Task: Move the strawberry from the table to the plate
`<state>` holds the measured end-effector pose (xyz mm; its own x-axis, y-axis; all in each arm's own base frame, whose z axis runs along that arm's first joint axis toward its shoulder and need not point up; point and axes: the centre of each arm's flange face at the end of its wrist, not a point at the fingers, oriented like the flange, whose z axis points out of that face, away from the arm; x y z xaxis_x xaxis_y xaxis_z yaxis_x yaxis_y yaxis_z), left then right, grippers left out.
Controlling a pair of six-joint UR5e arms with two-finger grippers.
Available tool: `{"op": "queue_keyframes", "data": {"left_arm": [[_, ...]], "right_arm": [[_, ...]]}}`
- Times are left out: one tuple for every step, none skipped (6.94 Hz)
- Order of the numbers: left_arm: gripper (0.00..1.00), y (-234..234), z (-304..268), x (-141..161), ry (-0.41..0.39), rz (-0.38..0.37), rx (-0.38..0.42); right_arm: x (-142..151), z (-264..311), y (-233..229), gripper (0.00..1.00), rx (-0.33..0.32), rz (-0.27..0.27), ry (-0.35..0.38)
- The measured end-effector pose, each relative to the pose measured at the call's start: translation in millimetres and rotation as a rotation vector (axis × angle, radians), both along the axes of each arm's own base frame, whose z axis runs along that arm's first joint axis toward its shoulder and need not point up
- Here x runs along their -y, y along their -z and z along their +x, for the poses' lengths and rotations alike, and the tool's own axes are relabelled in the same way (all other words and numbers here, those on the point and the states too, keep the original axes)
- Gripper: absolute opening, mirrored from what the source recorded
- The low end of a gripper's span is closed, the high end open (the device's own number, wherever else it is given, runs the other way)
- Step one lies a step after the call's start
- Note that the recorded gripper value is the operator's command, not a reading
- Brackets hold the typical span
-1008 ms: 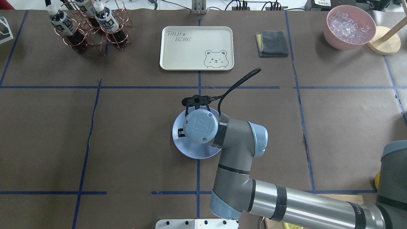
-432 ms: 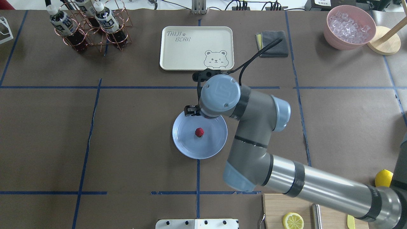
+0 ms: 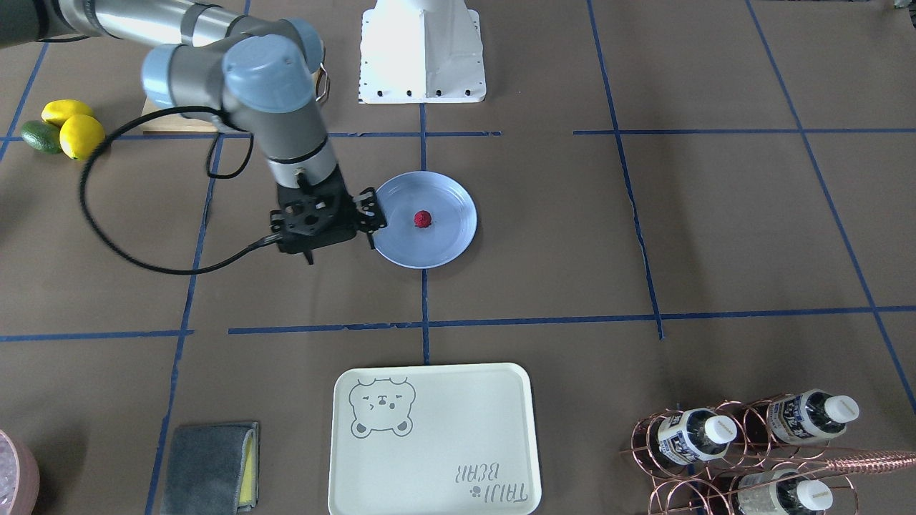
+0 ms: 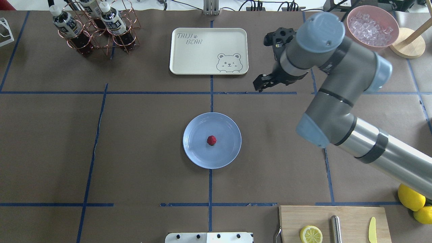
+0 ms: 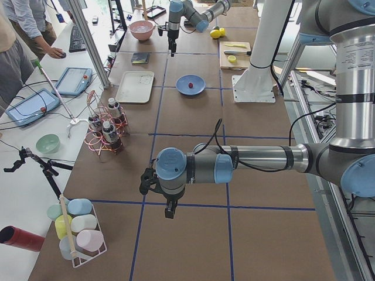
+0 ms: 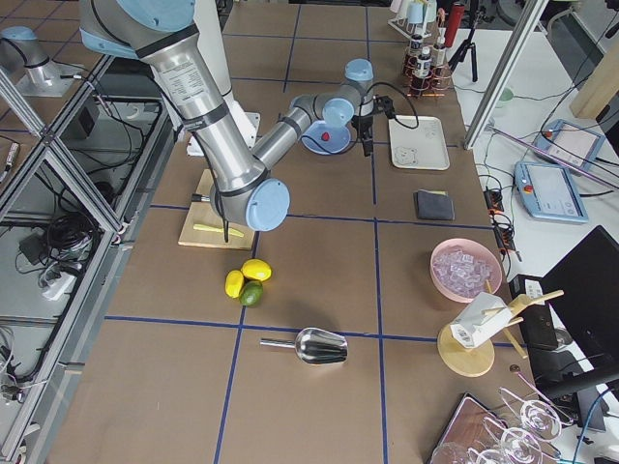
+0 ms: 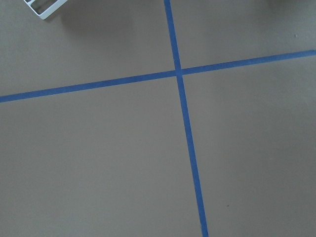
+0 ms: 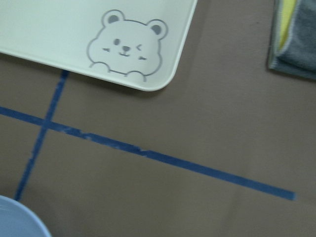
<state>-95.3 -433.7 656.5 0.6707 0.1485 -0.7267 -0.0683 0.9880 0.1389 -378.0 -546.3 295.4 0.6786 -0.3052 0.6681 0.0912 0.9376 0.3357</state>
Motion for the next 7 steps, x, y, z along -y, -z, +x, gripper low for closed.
{"op": "queue_keyframes", "data": {"left_arm": [[1.00,0,0,-1,0.000,-0.002,0.001],[1.00,1,1,0,0.000,-0.002,0.002],[1.00,4,2,1,0.006,-0.007,0.002],[1.00,6,3,3,0.027,-0.025,0.001],[1.00,9,4,5,0.050,-0.045,-0.001],[1.00,13,4,6,0.060,-0.049,-0.002],[1.00,16,5,6,0.063,-0.048,-0.002]], "right_arm": [[21,64,-44,1.00,-0.033,0.031,0.045],[36,135,-91,1.00,-0.061,0.059,0.089],[40,207,-139,1.00,-0.082,0.081,0.122],[31,269,-184,1.00,-0.098,0.080,0.129],[9,316,-229,1.00,-0.115,0.057,0.126],[-17,345,-267,1.00,-0.131,0.034,0.130],[-45,371,-301,1.00,-0.142,0.011,0.120]]}}
